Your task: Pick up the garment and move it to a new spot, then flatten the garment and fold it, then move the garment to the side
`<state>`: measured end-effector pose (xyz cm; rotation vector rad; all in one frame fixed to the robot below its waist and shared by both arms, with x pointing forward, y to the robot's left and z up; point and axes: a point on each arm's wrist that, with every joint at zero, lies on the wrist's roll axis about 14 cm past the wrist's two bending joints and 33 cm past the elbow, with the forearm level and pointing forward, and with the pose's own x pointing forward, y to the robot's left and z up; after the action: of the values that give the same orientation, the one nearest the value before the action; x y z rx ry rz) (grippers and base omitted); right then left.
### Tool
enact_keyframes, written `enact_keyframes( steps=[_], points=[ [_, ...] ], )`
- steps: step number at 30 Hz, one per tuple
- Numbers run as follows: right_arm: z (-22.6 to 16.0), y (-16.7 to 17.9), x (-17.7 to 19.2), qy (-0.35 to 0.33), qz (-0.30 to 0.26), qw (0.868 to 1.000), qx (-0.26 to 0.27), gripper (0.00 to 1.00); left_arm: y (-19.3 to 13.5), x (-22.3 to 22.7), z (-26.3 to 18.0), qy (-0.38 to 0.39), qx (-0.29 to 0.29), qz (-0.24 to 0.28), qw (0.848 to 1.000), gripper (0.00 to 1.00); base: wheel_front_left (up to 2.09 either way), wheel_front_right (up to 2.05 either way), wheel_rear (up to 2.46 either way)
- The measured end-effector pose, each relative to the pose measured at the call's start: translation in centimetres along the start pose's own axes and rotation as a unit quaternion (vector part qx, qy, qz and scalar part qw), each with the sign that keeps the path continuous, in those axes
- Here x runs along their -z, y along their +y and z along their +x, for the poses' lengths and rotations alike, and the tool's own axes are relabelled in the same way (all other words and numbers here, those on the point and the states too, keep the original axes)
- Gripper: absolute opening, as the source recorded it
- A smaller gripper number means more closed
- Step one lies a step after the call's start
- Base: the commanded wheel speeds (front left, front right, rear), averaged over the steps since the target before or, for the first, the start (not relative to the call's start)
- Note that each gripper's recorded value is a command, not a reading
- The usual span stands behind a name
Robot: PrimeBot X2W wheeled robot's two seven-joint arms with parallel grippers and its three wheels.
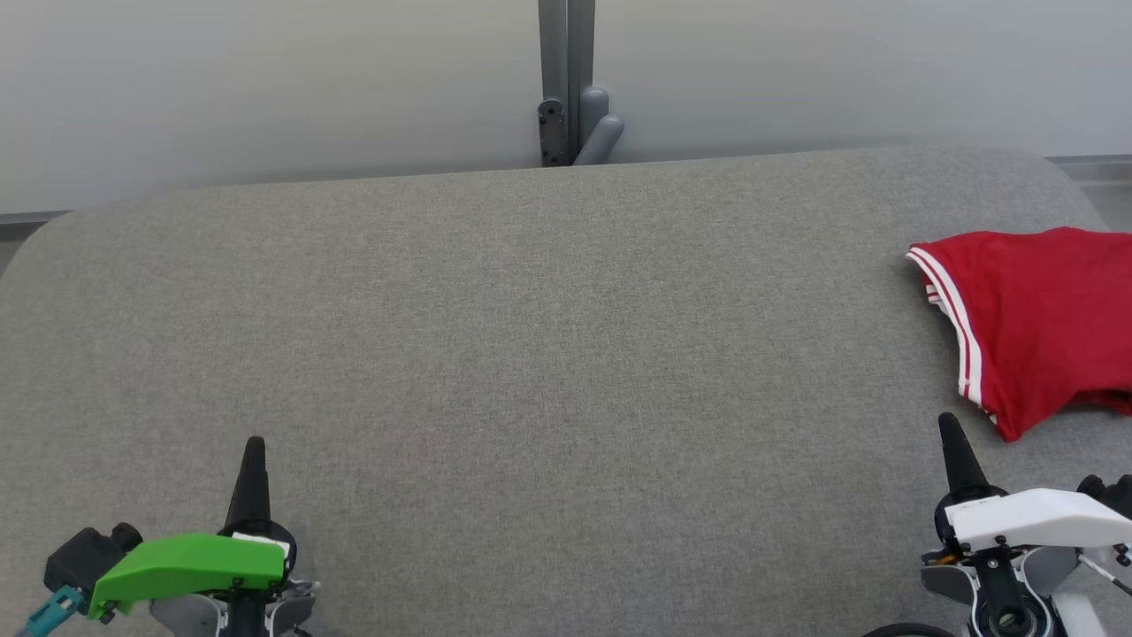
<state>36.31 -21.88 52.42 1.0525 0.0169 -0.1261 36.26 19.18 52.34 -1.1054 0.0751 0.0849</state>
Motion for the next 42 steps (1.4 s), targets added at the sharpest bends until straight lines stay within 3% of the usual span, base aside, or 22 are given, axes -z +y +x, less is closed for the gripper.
enact_keyframes(
  steps=[19, 42],
  points=[
    [1.0, 1.1, 0.2, 0.01, 0.092, 0.996, -0.014, 0.0, -1.1, -0.8, 0.9, 0.0, 0.013, -0.084, 0.996, 0.0, 0.0, 0.0, 0.0],
    [2.1, 2.7, 0.3, 0.025, 0.193, 0.98, -0.036, 0.0, -2.5, -1.7, 2.0, 0.003, 0.035, -0.175, 0.984, 0.0, 0.0, 0.0, 0.0]
  ],
)
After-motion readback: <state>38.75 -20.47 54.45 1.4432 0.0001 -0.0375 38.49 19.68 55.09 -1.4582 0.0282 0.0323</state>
